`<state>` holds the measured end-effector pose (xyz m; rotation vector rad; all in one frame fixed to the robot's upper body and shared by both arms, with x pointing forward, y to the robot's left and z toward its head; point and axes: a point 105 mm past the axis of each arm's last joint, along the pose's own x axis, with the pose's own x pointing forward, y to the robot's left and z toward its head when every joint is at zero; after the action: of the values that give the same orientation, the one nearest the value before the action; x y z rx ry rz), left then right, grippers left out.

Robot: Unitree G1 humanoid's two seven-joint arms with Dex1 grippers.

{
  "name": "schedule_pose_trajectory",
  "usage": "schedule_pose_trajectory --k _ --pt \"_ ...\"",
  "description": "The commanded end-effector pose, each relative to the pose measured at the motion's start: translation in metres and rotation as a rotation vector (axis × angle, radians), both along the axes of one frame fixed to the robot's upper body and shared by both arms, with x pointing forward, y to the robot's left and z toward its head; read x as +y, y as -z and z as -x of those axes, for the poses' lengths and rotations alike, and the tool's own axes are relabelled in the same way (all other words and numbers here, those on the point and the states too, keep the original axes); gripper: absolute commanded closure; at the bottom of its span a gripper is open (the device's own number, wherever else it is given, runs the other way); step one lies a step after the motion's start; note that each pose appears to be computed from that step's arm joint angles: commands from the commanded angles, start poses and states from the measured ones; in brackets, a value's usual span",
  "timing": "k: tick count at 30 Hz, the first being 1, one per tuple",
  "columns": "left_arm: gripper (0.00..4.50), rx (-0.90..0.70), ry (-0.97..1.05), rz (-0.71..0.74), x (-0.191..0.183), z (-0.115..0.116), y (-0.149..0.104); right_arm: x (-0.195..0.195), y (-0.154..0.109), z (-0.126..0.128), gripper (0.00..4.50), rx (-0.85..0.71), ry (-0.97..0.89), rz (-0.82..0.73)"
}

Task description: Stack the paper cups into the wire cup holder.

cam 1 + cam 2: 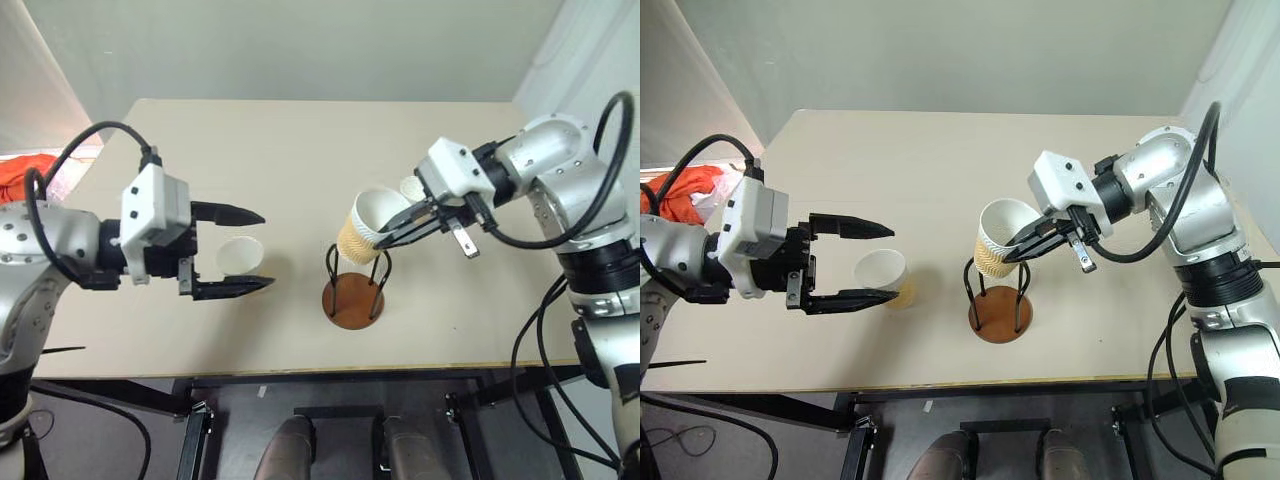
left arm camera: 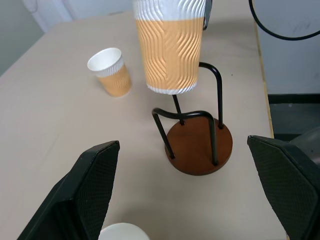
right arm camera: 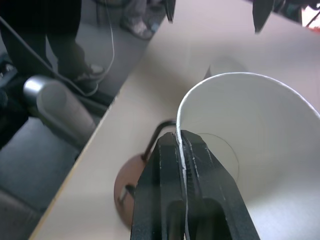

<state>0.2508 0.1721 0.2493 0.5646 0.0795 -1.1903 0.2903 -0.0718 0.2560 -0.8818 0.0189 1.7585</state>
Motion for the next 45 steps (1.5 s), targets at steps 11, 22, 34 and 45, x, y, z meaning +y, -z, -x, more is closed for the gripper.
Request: schedule_pose_trajectory --k 11,22,34,45 --pt "0.0 -0.097 -0.097 -0.02 0.004 -0.012 -0.009 0.001 -0.015 -0.008 1.49 -0.063 0.012 -0.033" --pt "0.0 -0.22 -0.303 0.066 0.0 -0.065 -0.022 -0.063 -0.023 -0.128 0.82 -0.215 0.609 -0.024" --pt "0.0 -0.195 -0.315 0.025 0.003 -0.058 -0.015 -0.062 0.036 -0.146 0.82 -0.183 0.695 0.11" --pt "0.0 -0.206 -0.342 0.002 0.006 -0.05 -0.021 -0.061 0.059 -0.148 3.83 -0.164 0.723 0.129"
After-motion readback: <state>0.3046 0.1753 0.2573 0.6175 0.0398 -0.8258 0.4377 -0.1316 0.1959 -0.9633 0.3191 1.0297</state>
